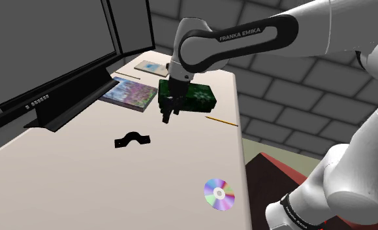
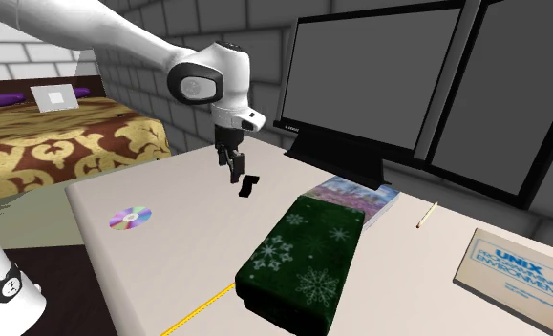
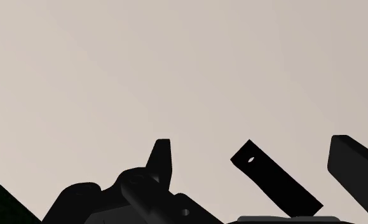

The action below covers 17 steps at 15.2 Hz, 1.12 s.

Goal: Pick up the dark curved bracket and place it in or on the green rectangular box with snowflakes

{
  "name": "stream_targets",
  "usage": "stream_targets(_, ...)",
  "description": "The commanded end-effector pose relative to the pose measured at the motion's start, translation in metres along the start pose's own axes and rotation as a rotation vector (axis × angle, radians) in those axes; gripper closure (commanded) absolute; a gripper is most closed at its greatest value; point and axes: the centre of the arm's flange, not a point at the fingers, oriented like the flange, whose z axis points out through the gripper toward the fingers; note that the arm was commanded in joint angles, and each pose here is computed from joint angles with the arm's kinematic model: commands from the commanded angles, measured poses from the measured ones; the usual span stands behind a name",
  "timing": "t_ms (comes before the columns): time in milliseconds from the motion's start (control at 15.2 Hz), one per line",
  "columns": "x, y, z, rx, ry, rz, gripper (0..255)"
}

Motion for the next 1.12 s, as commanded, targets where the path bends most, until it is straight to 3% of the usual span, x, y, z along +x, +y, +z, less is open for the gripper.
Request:
stream_targets(0, 0.022, -0.011, 0.010, 0.007, 0.000, -0.028, 0)
stream_targets(660, 0.122, -0.073, 0.065, 0.038, -0.003, -0.168, 0)
stream_targets(1056, 0.128, -0.079, 0.096, 0.040, -0.003, -0.178, 0)
